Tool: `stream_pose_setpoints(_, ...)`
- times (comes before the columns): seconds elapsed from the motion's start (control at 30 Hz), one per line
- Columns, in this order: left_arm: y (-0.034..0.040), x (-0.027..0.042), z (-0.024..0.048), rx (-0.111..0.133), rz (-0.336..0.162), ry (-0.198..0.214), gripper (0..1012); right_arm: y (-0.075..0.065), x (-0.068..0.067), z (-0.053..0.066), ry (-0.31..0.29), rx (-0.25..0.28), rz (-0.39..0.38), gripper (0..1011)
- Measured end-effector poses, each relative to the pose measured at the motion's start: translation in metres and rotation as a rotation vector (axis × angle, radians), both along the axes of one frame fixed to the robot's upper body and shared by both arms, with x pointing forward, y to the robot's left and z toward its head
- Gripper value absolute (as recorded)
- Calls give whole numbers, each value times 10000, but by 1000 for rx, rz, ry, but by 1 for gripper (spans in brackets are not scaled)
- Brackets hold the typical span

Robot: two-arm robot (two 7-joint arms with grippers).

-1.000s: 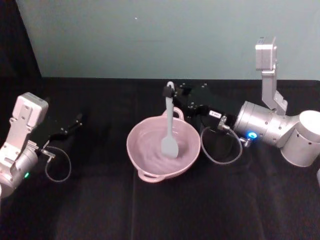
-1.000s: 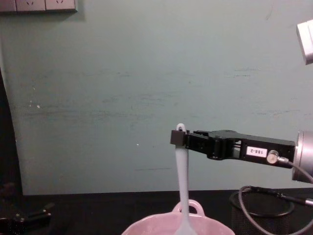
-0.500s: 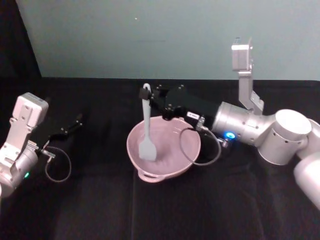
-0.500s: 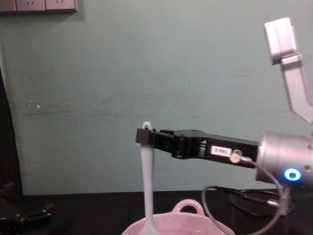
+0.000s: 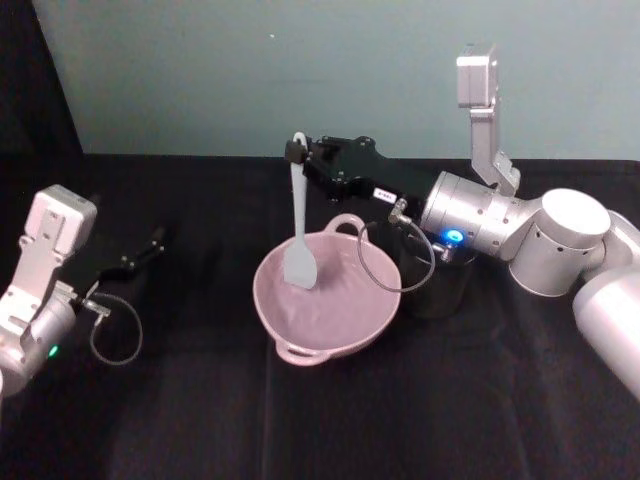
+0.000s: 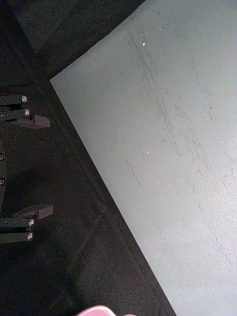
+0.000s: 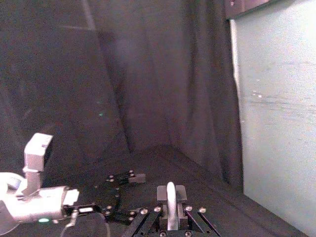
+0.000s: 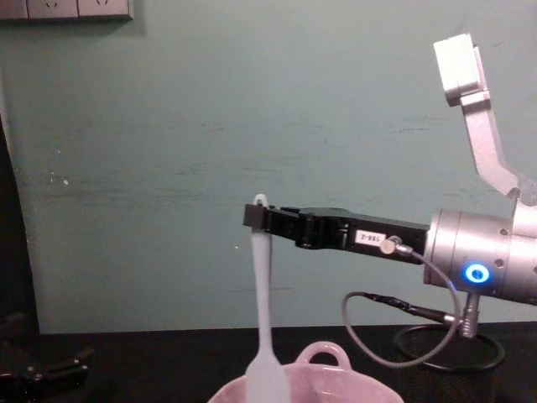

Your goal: Use the one hand to pick up the spoon and stir the clear water in the bowl.

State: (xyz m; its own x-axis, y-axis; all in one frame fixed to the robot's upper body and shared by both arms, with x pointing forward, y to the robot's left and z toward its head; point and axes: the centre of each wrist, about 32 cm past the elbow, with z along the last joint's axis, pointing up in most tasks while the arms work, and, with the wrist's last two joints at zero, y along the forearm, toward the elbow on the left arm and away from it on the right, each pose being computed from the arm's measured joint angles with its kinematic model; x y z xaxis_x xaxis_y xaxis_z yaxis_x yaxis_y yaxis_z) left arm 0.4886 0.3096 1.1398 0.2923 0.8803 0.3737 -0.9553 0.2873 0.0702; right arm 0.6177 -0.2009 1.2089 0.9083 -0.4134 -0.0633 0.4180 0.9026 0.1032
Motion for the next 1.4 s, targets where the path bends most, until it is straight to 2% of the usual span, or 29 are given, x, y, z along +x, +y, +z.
stream_pose_setpoints(0.07,0,0,0,0,0,0,1011,-18,5,1,0,0,-5,110)
stream_pose_setpoints(0.2,0,0,0,0,0,0,1011,-154,20,18,-3,-1,-39,110)
stream_pose_setpoints(0.37,0,0,0,0,0,0,1011,-320,-31,20,-2,-2,-73,110)
stream_pose_setpoints(0.5,0,0,0,0,0,0,1011,-441,-115,12,2,-8,-91,110)
stream_pose_setpoints(0.67,0,0,0,0,0,0,1011,-501,-251,-3,5,-12,-91,110)
stream_pose_setpoints(0.87,0,0,0,0,0,0,1011,-479,-375,1,2,-4,-69,110)
stream_pose_setpoints(1.03,0,0,0,0,0,0,1011,-402,-447,-9,4,2,-39,110)
stream_pose_setpoints(1.2,0,0,0,0,0,0,1011,-288,-455,-30,10,8,-11,110)
stream_pose_setpoints(1.4,0,0,0,0,0,0,1011,-105,-381,-47,14,14,28,110)
